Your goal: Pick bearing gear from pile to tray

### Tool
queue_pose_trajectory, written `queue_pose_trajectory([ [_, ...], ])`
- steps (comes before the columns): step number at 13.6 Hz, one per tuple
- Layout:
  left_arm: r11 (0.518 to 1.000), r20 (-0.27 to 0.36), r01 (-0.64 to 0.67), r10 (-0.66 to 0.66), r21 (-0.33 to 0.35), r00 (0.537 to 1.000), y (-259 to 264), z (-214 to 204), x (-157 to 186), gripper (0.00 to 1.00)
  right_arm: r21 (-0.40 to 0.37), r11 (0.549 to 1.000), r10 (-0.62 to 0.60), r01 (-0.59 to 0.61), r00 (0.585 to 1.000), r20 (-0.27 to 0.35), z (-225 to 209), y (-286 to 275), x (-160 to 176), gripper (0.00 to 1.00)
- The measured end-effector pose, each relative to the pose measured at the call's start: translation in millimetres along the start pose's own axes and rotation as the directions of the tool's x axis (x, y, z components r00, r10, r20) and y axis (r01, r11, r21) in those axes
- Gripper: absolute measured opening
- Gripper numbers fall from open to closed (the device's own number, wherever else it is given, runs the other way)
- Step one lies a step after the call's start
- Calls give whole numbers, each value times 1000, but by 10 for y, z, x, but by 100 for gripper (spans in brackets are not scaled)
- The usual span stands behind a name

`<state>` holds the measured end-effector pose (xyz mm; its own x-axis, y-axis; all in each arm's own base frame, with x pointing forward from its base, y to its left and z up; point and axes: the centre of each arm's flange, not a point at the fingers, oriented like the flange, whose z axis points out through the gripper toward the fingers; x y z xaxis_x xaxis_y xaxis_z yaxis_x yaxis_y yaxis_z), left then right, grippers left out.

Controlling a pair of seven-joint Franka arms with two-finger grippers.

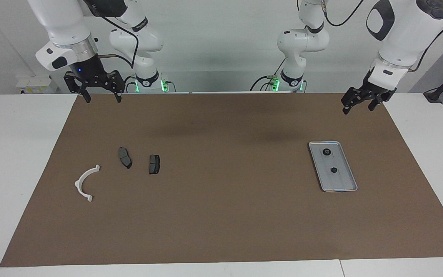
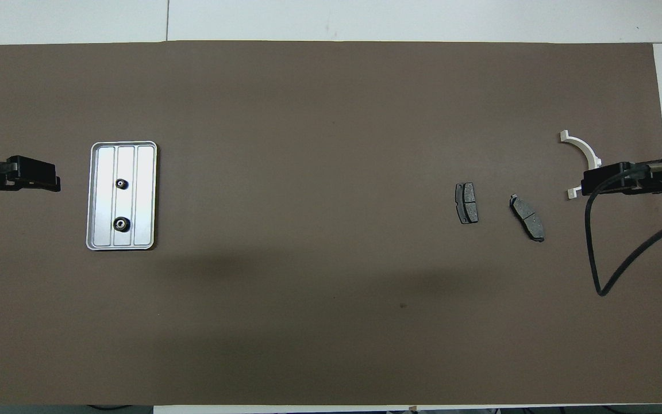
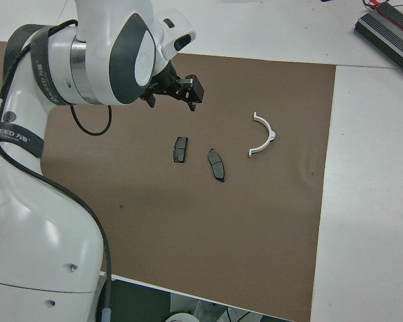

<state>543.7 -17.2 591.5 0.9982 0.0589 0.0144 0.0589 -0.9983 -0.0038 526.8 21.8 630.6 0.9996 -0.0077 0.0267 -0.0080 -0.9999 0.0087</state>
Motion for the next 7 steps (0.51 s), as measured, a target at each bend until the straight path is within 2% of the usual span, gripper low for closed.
queue_pose_trajectory([
  [7,1000,-1,-1,1,-2,1000,8,47,38,100,0,1000,0,0,1000,0,0,1,0,100],
])
